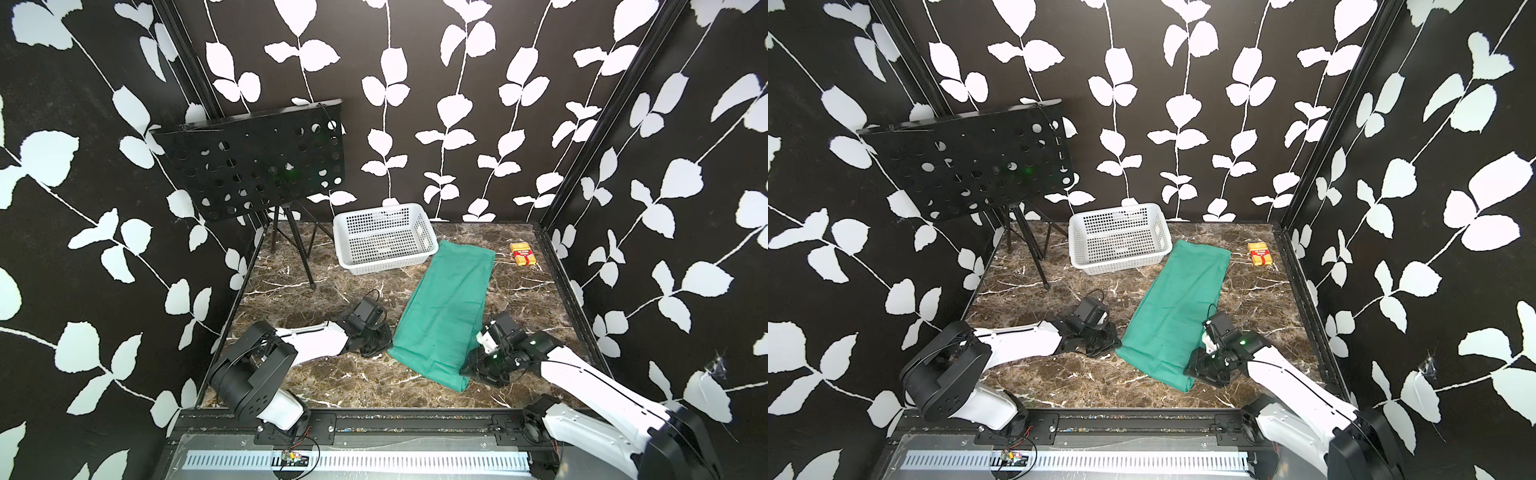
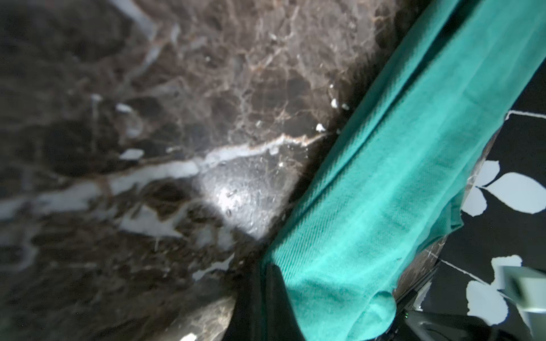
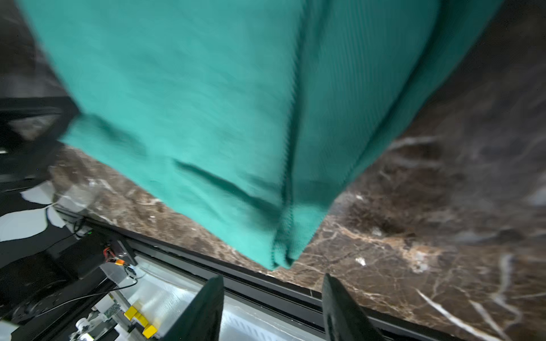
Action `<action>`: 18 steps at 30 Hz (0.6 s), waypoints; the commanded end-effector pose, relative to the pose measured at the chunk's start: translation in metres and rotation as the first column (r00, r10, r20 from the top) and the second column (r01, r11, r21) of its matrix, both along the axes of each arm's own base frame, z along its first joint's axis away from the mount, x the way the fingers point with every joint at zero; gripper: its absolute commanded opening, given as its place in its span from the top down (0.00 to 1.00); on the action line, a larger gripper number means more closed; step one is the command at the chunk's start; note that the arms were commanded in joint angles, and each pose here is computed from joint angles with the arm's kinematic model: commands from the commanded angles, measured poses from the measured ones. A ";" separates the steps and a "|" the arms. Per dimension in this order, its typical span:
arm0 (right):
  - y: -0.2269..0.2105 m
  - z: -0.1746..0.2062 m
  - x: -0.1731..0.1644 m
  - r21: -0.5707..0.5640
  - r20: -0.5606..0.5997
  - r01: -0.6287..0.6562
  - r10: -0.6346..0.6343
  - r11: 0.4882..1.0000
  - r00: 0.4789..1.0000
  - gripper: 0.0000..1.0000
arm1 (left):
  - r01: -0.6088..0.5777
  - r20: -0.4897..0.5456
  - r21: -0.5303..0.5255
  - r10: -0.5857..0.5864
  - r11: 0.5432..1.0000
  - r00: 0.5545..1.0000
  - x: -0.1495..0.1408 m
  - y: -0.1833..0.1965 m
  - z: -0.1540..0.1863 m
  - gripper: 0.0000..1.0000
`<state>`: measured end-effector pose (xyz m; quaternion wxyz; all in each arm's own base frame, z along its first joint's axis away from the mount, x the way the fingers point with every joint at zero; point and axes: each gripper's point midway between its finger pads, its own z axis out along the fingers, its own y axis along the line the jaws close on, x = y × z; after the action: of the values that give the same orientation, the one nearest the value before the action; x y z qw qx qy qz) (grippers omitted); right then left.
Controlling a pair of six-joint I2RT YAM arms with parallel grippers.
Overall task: Roll up the long pants
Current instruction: Adjust the long pant at the center of the board.
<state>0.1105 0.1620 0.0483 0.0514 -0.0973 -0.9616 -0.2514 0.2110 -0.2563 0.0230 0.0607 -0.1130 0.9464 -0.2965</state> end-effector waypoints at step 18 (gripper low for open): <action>-0.032 -0.034 -0.011 -0.163 -0.031 0.172 -0.179 0.971 0.983 0.52 | -0.182 -0.047 0.313 0.207 0.932 0.977 -0.037 0.076 -0.016 0.88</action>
<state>0.1052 0.1512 0.0223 0.0469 -0.1777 -0.9566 -0.2260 0.1865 -0.2135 0.0192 0.0731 -0.1910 0.9564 -0.2083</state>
